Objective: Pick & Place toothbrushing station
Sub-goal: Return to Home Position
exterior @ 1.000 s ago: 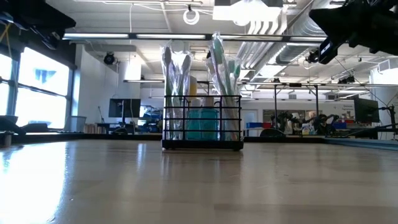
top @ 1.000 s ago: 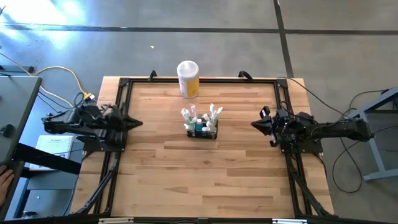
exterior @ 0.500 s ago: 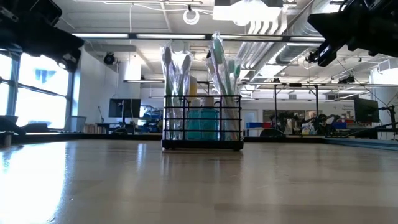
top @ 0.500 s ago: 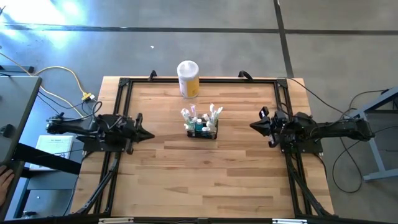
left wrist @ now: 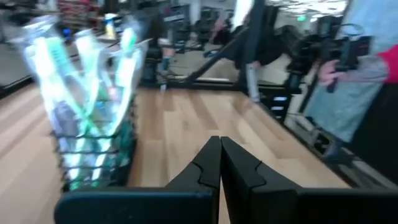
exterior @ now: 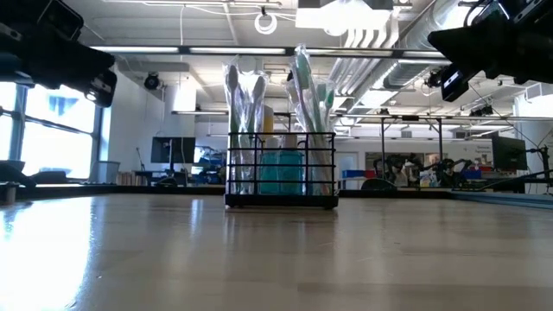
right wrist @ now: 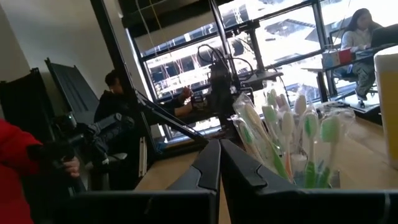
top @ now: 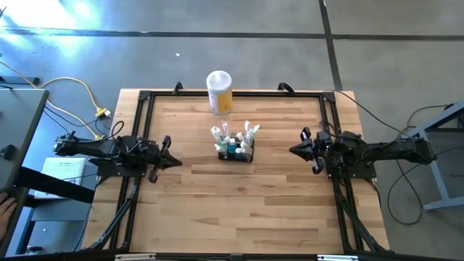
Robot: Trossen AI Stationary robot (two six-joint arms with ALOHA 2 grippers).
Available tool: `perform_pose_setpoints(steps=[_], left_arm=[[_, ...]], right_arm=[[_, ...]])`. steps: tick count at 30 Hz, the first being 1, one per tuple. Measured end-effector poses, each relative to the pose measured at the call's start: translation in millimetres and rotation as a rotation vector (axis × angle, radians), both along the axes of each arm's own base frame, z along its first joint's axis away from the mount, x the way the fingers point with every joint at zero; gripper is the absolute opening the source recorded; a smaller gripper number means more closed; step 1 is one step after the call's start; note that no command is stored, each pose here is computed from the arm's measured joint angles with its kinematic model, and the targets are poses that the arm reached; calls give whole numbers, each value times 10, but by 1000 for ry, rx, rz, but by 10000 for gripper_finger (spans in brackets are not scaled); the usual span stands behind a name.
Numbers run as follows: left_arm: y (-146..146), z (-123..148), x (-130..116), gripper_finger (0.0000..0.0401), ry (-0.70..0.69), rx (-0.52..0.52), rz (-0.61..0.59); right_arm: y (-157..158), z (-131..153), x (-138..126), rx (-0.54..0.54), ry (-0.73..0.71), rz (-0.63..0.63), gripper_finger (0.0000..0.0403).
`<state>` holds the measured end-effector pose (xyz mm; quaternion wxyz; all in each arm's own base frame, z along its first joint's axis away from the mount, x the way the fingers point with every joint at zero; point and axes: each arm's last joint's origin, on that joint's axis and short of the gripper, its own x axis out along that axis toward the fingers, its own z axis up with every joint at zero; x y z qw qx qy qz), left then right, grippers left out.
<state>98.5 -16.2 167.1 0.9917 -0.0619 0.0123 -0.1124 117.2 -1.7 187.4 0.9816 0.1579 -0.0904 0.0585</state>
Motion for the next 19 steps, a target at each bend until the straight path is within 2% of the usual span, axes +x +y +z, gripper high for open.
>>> perform_pose_setpoints(steps=[13, 19], left_arm=[[21, -21, 5, 0, 22, -36, 74], [21, -24, 6, 0, 23, -37, 74]], right_arm=[[4, -106, 15, -6, 108, 15, 4], [0, -188, 19, 72, 200, 10, 4]])
